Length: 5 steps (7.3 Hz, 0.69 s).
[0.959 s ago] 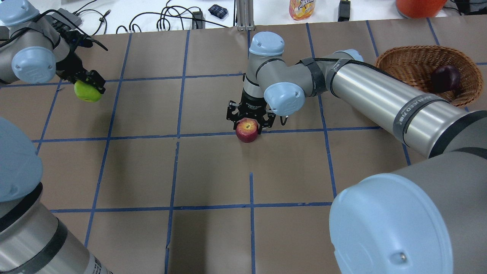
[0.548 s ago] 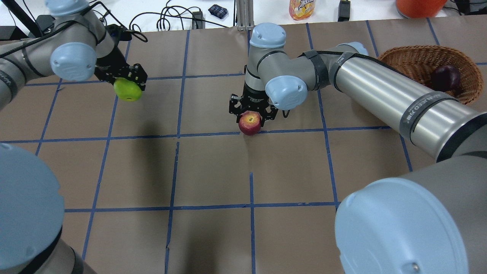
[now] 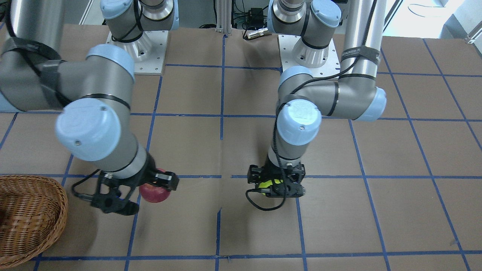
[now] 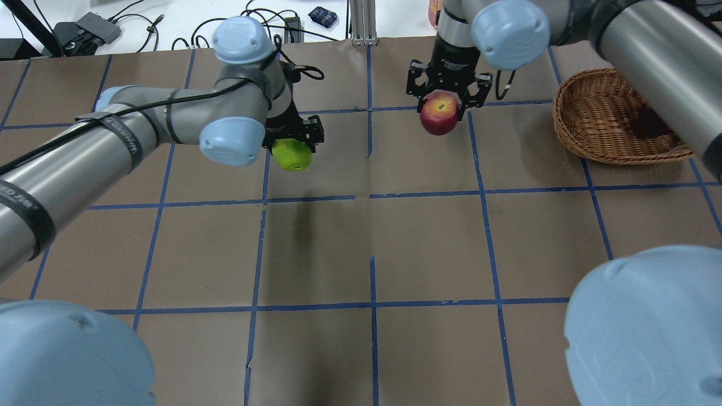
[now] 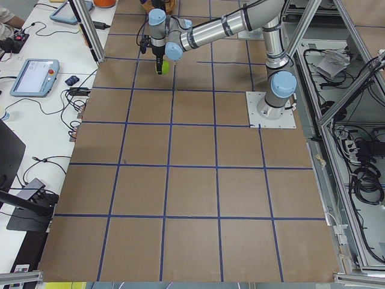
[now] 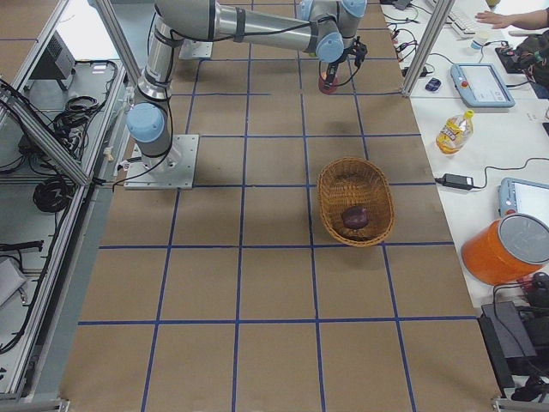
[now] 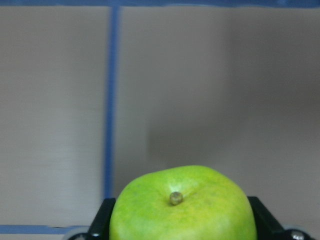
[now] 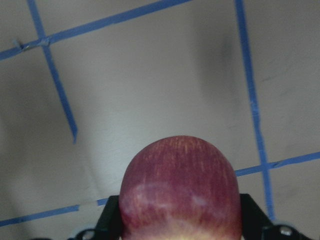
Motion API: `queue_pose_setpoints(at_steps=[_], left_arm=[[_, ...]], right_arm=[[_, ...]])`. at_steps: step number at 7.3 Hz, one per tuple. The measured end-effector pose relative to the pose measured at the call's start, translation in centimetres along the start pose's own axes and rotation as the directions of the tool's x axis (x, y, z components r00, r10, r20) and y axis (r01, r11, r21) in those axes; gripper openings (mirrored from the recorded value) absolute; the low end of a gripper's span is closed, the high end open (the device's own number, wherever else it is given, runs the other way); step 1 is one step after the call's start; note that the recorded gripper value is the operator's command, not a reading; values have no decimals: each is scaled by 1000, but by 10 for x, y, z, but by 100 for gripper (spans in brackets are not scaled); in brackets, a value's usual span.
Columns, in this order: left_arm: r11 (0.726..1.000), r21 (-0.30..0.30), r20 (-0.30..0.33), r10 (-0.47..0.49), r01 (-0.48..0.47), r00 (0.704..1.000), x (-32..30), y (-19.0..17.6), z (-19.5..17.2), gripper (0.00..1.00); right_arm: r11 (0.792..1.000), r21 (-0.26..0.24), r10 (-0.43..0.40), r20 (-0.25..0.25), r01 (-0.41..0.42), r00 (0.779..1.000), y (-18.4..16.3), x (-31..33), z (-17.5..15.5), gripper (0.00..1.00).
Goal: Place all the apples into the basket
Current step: 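Drop the red apple into the basket with right while left sets green apple center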
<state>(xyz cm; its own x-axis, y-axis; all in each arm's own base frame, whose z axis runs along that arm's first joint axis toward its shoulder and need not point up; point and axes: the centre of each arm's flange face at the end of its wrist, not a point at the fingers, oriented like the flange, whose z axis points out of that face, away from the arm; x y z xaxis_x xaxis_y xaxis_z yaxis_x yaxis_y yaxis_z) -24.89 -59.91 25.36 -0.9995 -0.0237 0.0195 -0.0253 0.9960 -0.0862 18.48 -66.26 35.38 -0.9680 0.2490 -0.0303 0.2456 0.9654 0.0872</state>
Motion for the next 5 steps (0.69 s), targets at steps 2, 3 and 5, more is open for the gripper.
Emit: queue_pose_setpoints(at_steps=[2,3,5], left_arm=[[1000,8,-16,-9,10,1000,73,37,15,38],[1000,-12,-16,8,-8,1000,95,54,25,39],[999,-33,-39,43,-44,998,118,74,48,100]], right_arm=[[999,9,-36,-76,37,996,-51,115,-19,0],[996,4,-87,-90,87,992,-69,171,-21,0],[983,-20,-185,-113,184,976,-99,263,-4,0]])
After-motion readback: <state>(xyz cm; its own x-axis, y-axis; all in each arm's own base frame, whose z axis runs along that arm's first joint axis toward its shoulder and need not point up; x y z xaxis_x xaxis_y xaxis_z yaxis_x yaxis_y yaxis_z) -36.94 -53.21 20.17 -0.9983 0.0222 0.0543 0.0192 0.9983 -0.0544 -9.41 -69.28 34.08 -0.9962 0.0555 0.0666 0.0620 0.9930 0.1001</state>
